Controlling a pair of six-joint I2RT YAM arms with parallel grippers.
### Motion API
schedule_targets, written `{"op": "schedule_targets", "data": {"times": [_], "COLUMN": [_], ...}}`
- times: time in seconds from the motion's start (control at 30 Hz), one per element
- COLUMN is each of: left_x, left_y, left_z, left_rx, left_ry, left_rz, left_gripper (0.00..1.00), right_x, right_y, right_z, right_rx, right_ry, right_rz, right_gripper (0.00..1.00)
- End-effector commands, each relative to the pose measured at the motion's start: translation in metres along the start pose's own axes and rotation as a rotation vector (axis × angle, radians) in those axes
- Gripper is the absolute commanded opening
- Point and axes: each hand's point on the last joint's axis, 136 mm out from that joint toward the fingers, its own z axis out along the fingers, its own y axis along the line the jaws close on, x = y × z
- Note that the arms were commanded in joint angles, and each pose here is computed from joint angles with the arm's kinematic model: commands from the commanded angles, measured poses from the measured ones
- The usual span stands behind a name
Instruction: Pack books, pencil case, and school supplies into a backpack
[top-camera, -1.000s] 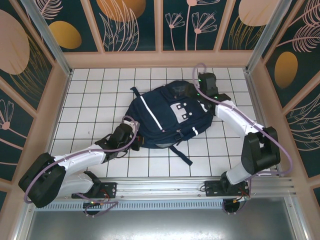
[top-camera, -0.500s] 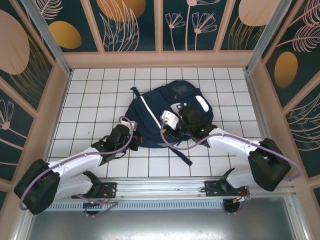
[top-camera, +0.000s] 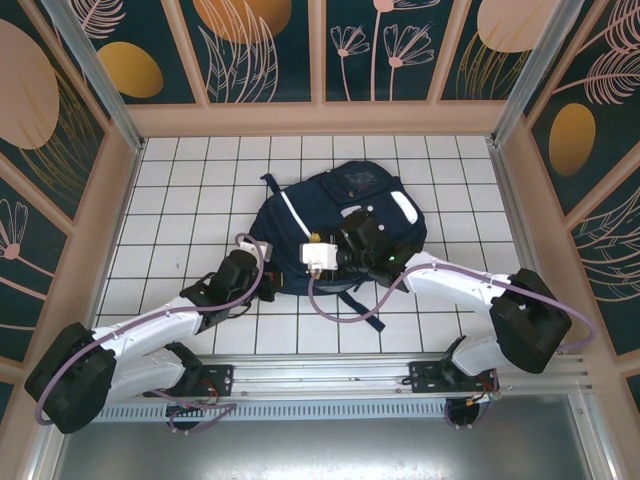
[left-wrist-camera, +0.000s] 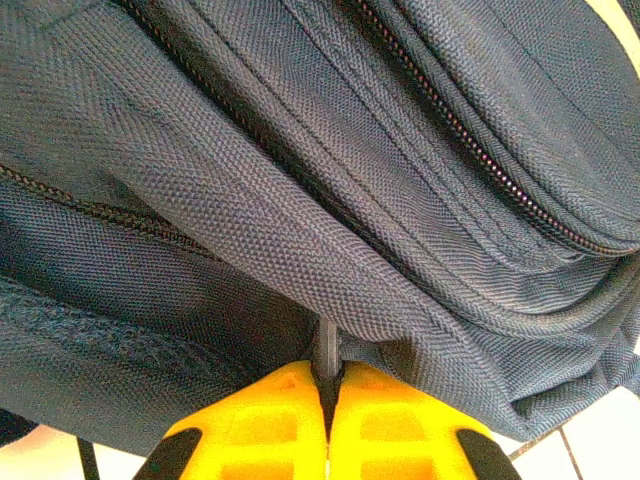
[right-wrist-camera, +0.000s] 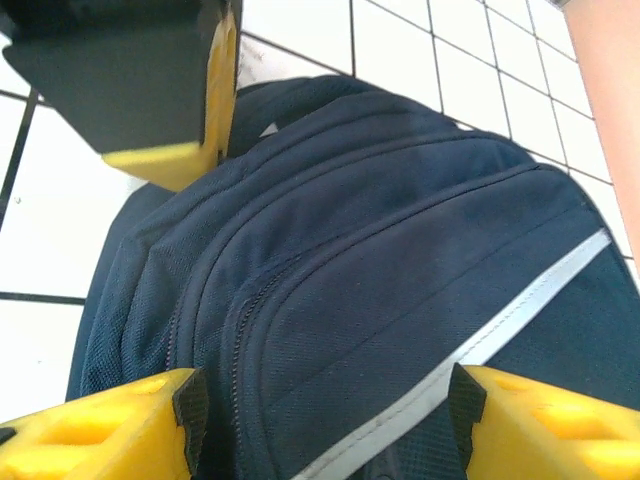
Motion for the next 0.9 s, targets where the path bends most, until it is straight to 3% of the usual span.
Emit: {"op": "schedule_targets", "data": {"times": [0.0,0.33,0.4,0.5,0.57,0.87], "left_x": [-0.014,-0.016,-0.016,-0.015,-0.014,-0.015], "left_y": [-0.006,-0.006,-0.007,-0.006,-0.005,-0.008], "left_z": [-0.003,-0.005,-0.006,-0.005,-0.004,-0.008], "left_rx": [0.025,0.029,0.03,0.027,0.027,0.042], "left_ry": [-0.058,-0.068,-0.071,-0.068,-0.066,-0.077], "left_rz": [-0.008,-0.007,-0.007,-0.007,-0.006,0.0], "left_gripper": [0.0,0.0,0.0,0.0,0.0,0.0], "right_x": [0.003,0.014,0.012,0.008,0.005,-0.006], "right_y": [-0.006,-0.019,-0.028,-0.042,-0.049,-0.068], "right_z": [0.006,0.03,0.031,0.033,0.032,0.031], "right_rx": [0.009,0.109,0.156,0.214,0.24,0.253], "right_ry": [0.04,0.121,0.119,0.123,0.124,0.094], "right_rz": [-0.055,-0.136,-0.143,-0.145,-0.141,-0.022], "right_gripper": [0.66,0.63,0.55,0.2,0.03,0.0]}}
